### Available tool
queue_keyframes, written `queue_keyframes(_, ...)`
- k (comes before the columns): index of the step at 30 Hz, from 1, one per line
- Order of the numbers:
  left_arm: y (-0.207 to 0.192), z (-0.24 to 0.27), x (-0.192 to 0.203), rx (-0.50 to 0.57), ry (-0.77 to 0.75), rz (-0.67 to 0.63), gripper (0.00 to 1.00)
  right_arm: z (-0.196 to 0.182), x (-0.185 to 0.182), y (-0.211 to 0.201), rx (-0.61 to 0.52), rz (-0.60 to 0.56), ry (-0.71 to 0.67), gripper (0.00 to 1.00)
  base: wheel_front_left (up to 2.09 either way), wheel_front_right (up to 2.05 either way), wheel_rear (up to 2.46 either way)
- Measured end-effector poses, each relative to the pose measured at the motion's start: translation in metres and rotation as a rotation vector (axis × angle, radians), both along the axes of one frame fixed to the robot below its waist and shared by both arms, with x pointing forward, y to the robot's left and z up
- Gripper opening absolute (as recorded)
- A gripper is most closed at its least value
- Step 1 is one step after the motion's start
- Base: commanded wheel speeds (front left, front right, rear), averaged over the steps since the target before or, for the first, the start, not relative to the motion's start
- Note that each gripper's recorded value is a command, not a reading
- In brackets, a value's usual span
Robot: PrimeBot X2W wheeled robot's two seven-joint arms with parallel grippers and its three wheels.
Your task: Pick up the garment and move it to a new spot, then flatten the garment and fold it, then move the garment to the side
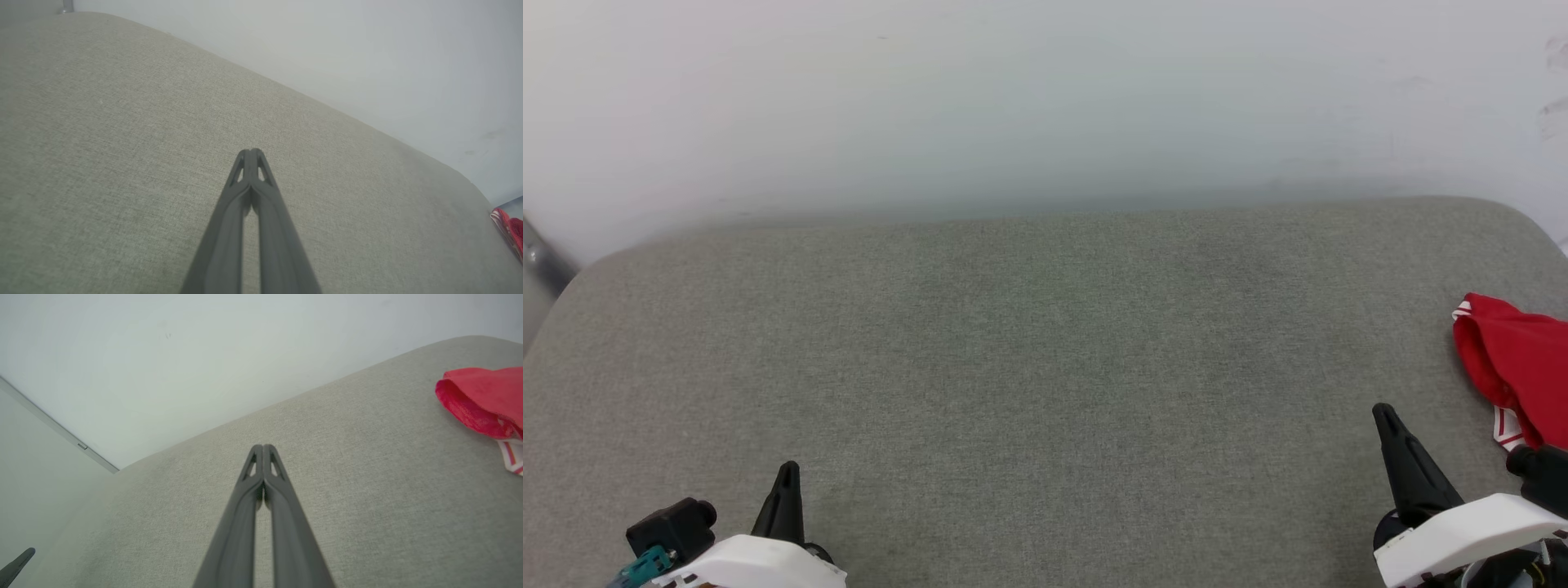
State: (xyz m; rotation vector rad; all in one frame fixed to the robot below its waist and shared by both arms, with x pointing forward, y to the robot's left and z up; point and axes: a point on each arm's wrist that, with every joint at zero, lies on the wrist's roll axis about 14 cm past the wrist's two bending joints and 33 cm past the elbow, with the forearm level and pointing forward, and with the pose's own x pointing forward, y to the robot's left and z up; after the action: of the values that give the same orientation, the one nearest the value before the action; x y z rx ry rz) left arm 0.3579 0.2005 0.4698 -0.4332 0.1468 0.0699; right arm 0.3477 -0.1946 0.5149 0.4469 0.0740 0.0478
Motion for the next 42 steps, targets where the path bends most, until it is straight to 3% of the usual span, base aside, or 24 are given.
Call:
queue_keyframes(22, -0.001, 0.003, 0.010, -0.352, 0.012, 0.042, 0.00, -0.004, 0.011, -0.001, 0.345, -0.024, 0.001, 0.00, 0.00, 0.00, 0.00)
queue_keyframes(42, -0.003, 0.008, 0.016, -0.590, -0.009, 0.057, 0.00, -0.004, 0.020, -0.002, 0.575, -0.039, -0.004, 0.00, 0.00, 0.00, 0.00)
